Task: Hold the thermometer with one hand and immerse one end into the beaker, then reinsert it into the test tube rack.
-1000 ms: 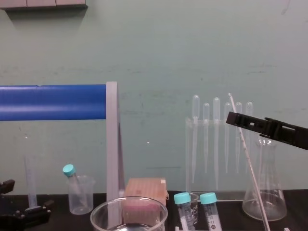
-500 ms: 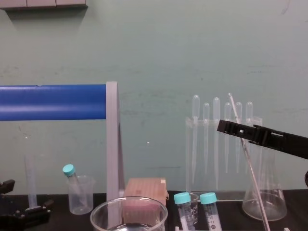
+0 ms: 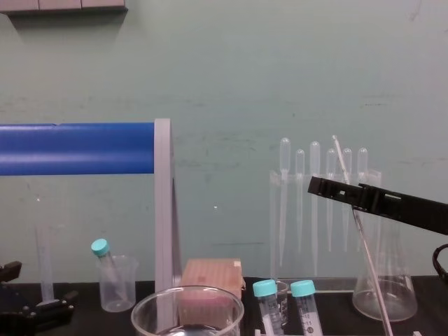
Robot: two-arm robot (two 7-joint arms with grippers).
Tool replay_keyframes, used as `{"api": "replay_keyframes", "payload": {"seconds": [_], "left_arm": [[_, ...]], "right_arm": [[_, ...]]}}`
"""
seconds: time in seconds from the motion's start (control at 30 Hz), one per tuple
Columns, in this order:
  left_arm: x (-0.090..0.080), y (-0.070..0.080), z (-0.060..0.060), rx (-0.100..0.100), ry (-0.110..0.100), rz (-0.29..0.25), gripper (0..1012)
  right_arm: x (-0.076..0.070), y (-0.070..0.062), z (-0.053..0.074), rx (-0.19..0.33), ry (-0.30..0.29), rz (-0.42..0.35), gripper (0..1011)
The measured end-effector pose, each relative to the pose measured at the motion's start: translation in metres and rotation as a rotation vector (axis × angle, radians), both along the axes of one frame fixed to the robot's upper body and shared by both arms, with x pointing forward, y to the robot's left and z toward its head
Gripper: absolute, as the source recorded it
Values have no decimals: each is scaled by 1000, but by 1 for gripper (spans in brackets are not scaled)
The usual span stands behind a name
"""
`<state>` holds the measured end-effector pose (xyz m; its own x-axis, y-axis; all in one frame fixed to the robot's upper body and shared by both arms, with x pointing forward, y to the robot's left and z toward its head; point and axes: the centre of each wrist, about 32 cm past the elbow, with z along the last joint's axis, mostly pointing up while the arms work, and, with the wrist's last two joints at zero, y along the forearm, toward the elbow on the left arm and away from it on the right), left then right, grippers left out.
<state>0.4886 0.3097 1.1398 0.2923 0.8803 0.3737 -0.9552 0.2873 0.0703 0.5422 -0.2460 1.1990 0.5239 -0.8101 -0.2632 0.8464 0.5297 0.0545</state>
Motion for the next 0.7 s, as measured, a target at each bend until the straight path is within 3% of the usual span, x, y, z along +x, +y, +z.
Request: {"api": "replay_keyframes", "payload": {"seconds": [0.7], "left_arm": [[0,0,0,0,0,0,1008]], "right_arm": [[2,1,0,-3,2,6,1000]]}}
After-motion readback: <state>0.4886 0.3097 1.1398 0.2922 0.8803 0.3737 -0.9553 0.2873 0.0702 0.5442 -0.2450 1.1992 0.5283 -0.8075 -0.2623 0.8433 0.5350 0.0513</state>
